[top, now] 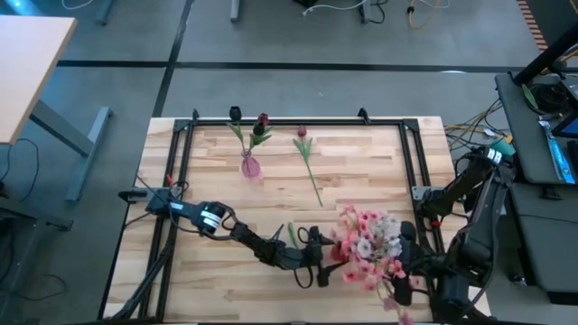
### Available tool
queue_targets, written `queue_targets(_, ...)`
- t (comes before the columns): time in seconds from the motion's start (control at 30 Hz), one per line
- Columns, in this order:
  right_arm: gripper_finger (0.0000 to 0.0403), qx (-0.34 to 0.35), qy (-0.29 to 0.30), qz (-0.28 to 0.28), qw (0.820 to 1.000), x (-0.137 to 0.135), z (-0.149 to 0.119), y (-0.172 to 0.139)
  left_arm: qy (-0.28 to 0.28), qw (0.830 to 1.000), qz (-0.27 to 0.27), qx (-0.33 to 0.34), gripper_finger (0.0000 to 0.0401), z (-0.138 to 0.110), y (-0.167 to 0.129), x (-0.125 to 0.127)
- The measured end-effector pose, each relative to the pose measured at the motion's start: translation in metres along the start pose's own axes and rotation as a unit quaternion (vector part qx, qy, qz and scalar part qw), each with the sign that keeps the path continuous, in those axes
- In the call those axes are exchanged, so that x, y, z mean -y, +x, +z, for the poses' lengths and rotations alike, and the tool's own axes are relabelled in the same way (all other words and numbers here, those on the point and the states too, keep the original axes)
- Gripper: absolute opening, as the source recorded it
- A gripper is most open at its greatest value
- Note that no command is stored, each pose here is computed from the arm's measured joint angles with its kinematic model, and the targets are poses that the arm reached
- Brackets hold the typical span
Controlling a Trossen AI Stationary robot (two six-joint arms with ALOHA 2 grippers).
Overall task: Sort flowers into vase by color
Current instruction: Put the white flowers into the red vase
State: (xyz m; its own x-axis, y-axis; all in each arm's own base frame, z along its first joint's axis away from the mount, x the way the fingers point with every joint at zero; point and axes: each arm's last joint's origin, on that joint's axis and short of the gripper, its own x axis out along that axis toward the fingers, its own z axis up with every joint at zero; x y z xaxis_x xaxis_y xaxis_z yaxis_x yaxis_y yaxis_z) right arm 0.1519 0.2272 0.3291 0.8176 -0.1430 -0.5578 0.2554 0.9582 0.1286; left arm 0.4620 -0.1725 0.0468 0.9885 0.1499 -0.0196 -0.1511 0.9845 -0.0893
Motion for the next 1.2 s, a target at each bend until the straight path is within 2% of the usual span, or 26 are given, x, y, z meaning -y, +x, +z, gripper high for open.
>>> queue_targets(0.37, 0.027, -0.02, 0.025, 0.027, 0.999, -0.004, 0.011, -0.008, -0.004, 1.0, 0.007, -0.004, 0.0338, -0.003, 0.0, -0.002)
queue_targets(0.67, 0.0271, -0.004, 0.028, 0.021, 0.999, -0.004, 0.013, -0.008, -0.007, 1.0, 0.004, 0.001, 0.034, -0.002, 0.0, -0.001)
queue_targets(0.8, 0.0272, 0.002, 0.026, 0.017, 1.0, -0.003, 0.013, -0.008, 0.009, 1.0, -0.002, 0.009, 0.034, 0.001, -0.002, 0.002)
queue_targets(1.0, 0.0271, 0.0, 0.021, 0.014, 1.0, -0.002, 0.012, -0.008, 0.038, 0.995, -0.068, 0.059, 0.034, 0.015, -0.003, 0.014)
queue_targets(1.1, 0.0272, 0.0, 0.018, 0.011, 1.0, -0.002, 0.011, -0.007, 0.045, 0.992, -0.102, 0.05, 0.034, 0.02, 0.004, 0.02)
queue_targets(1.2, 0.0271, -0.002, 0.012, 0.007, 1.0, -0.001, 0.008, -0.005, 0.051, 0.991, -0.115, 0.041, 0.034, 0.025, 0.012, 0.026)
